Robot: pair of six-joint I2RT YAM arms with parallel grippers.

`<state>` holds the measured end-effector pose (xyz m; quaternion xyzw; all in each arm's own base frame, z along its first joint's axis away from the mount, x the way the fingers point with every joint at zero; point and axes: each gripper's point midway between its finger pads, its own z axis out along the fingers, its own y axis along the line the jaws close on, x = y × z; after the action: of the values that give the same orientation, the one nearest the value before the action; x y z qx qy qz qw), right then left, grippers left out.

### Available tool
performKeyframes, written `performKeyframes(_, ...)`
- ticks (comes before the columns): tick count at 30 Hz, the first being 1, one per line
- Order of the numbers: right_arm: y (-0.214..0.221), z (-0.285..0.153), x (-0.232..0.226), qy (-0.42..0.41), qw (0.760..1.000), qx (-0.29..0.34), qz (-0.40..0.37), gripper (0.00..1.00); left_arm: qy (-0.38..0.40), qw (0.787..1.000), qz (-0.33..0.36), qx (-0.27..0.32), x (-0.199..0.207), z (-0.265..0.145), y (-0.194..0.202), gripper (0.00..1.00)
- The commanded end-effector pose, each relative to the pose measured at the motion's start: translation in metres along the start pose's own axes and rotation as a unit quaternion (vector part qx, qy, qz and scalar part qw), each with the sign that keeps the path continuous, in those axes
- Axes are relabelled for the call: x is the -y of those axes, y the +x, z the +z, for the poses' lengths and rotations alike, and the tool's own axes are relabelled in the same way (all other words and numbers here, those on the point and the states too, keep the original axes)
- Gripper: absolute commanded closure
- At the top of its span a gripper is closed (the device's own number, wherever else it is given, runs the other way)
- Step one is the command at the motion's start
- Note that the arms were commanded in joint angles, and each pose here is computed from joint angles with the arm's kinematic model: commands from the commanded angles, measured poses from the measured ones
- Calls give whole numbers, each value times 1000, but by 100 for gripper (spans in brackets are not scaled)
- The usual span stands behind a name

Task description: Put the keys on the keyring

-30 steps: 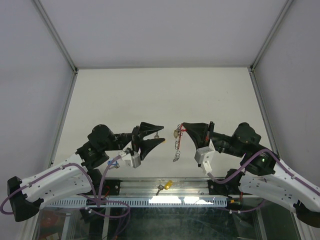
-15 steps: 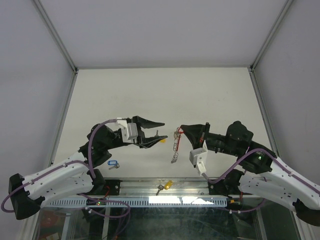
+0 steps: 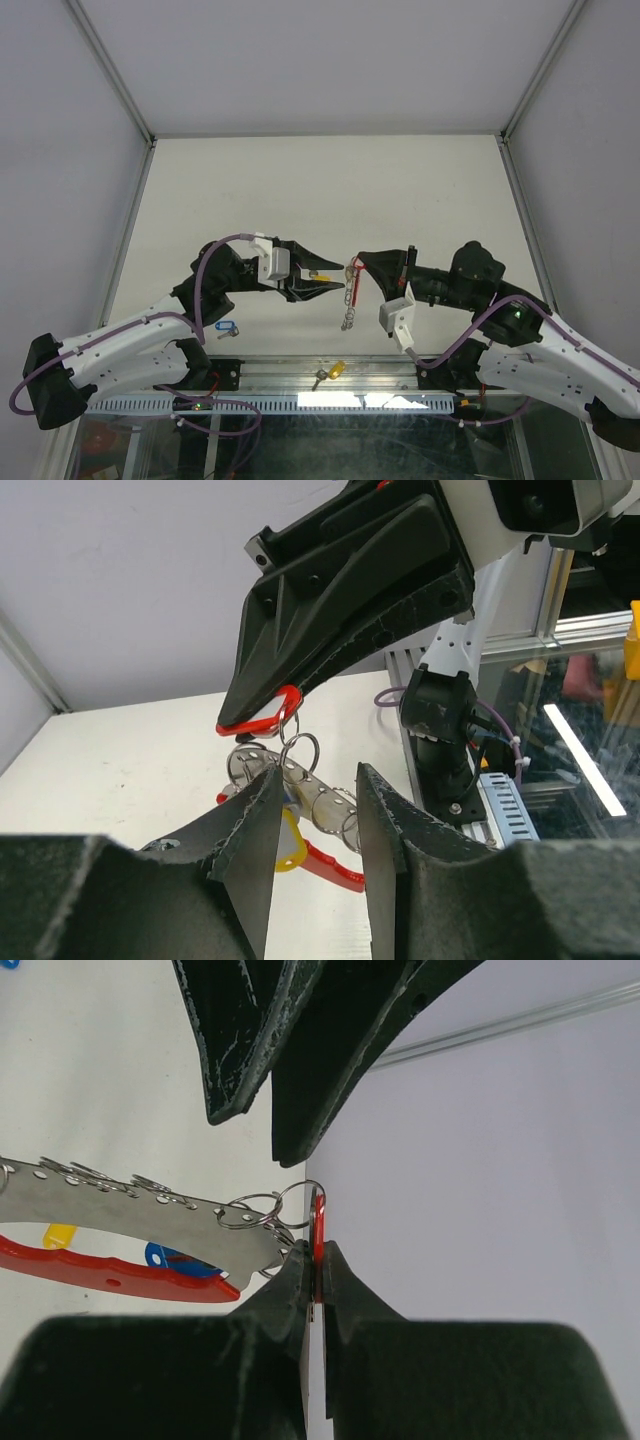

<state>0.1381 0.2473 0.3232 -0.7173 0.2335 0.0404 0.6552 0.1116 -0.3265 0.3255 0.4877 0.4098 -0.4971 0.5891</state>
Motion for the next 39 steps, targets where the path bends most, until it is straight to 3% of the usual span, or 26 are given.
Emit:
performKeyframes(1, -27, -7, 44, 58, 997, 44, -29, 100, 23, 998, 45, 45, 3, 5, -35, 66)
performKeyframes(20, -38, -4, 49, 61, 995, 72, -36, 100, -4, 999, 44, 21, -10, 9, -23, 66)
performKeyframes(33, -35, -3, 48, 61, 995, 67, -37, 100, 16, 999, 45, 17, -5, 11, -22, 72)
performKeyframes(39, -33, -2, 47, 60, 996, 64, -36, 100, 17, 999, 46, 15, -6, 12, -23, 79)
